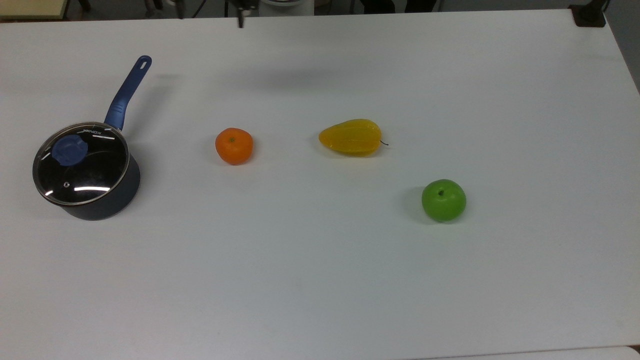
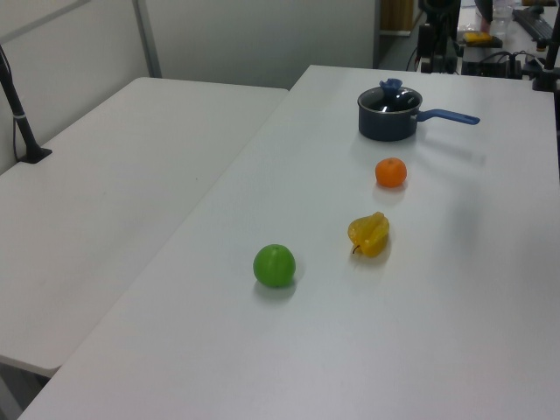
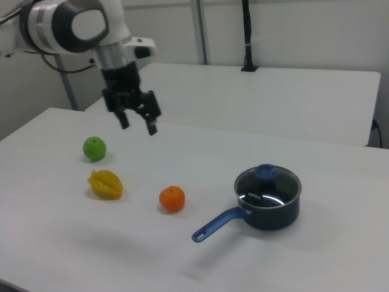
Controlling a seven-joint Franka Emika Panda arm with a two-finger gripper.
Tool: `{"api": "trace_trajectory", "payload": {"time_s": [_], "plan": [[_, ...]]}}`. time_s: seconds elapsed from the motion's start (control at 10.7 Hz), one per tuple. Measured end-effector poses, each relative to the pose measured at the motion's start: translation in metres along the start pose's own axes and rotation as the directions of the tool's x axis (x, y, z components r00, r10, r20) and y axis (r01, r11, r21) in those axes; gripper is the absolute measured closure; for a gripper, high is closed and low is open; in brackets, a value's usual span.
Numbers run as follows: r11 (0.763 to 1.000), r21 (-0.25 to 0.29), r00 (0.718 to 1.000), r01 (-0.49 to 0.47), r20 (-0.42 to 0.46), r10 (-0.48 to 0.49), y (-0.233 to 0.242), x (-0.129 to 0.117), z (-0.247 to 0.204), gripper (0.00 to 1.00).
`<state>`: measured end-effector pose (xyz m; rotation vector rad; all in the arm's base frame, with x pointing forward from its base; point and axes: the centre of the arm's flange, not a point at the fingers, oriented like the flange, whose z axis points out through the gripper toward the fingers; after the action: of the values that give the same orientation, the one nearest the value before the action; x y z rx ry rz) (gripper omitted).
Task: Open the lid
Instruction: 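Move the open gripper over the saucepan toward the blue lid knob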
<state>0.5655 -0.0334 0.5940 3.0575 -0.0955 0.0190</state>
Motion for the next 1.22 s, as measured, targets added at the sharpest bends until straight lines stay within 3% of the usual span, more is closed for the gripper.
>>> {"api": "trace_trajectory", "payload": {"time_s": [0.28, 0.66, 1.22], "plan": [[0.990, -0.002, 0.987, -0.139, -0.087, 0.139, 0.086, 0.016, 0.005, 0.00], [0.968, -0.008, 0.946, -0.251, -0.213, 0.243, 0.165, 0.057, 0.069, 0.00], [0.957, 0.000, 0.895, -0.290, -0.355, 0.271, 0.190, 0.107, 0.166, 0.00]]}}
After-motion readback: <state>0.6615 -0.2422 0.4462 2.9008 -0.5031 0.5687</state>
